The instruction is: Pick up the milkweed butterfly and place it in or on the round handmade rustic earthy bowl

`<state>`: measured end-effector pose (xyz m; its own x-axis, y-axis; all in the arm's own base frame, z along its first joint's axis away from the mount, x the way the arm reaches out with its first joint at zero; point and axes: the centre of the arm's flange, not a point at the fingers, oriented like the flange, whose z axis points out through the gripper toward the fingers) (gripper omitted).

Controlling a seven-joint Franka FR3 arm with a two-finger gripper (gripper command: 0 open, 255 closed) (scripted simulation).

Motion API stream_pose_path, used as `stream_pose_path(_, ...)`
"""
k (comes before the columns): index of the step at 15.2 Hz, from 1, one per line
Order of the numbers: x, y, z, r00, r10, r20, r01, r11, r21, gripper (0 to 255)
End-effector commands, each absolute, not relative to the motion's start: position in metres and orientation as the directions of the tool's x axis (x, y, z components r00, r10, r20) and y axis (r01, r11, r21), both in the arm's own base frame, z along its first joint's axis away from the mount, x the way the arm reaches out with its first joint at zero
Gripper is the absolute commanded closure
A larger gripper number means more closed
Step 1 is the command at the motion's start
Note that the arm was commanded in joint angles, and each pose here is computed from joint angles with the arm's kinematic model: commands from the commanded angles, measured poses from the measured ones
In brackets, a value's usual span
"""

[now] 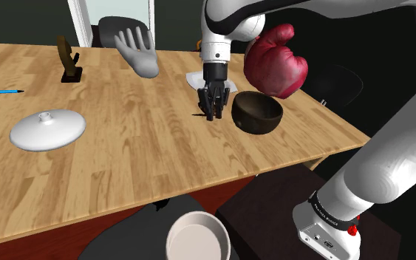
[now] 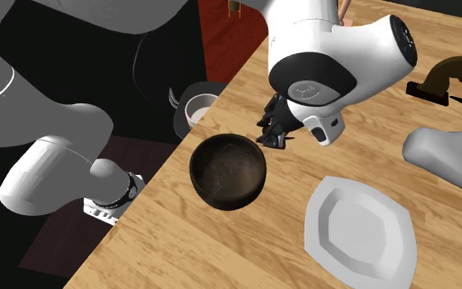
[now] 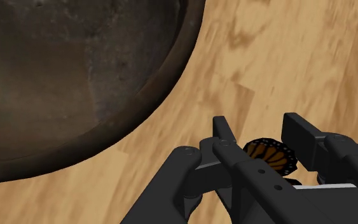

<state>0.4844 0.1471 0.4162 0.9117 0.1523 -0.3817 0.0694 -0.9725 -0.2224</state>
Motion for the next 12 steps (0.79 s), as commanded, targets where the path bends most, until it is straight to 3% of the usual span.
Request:
stream_pose_path(1, 0.484, 0.147, 0.427, 0.912, 0.152, -0.382, 0.069, -0.973, -0.222, 255)
stream_pose_path(12, 0.484, 0.147, 0.485, 0.912, 0.152, -0.382, 0.069, -0.973, -0.222, 255)
